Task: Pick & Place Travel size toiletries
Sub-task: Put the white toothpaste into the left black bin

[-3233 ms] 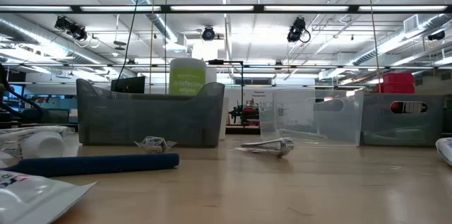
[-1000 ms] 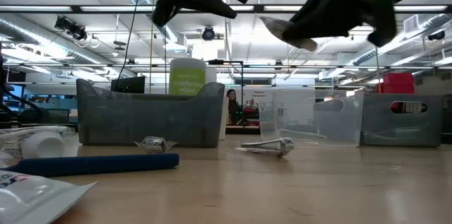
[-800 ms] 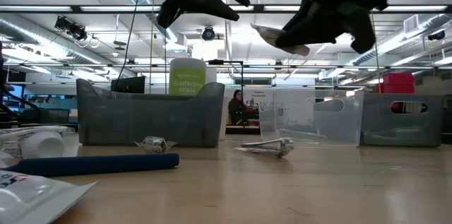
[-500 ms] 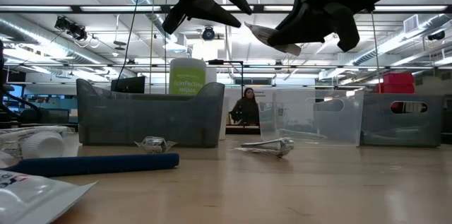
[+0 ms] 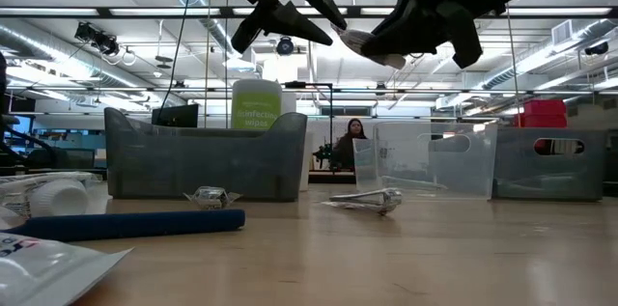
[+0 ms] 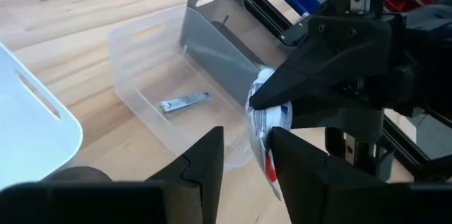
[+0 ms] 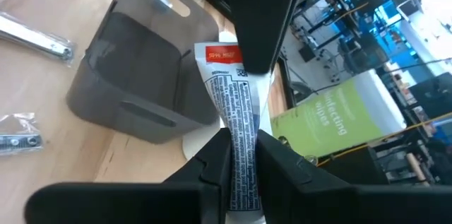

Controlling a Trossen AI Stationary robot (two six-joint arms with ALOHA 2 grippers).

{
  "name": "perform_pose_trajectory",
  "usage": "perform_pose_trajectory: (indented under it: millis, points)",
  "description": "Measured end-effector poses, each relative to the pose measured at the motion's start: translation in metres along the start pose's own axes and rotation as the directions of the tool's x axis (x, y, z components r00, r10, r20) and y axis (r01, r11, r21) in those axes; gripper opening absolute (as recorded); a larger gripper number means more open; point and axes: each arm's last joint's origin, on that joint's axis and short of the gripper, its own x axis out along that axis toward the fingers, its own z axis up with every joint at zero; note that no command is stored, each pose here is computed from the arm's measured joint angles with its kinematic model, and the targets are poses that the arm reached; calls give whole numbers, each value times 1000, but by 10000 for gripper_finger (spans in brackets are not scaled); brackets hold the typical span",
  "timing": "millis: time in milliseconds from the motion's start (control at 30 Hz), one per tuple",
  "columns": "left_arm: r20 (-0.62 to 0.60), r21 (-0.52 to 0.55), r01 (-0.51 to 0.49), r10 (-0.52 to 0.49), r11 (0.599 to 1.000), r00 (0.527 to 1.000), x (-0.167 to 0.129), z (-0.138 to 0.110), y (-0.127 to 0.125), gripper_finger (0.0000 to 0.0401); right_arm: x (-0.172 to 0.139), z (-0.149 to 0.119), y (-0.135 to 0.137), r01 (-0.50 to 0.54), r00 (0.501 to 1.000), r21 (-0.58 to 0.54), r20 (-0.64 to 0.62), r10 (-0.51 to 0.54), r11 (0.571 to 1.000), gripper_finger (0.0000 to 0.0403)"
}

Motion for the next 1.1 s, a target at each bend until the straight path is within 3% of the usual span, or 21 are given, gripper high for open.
perform_pose_trajectory:
  millis: [167,433,1100]
  points:
    - [11,38,7,-7,999,1000,0,1,-1,111,2,-1,-4,12,1000,6,-1,-12,1000,59]
    - [10,39,31,-31,999,999,0,2,-2,11,5,-2,-8,30,1000,36,2,-30,999,76]
    - [-56,115,-9,15,993,998,1,-3,4,5,5,-3,-8,26,1000,134,-8,-25,991,204]
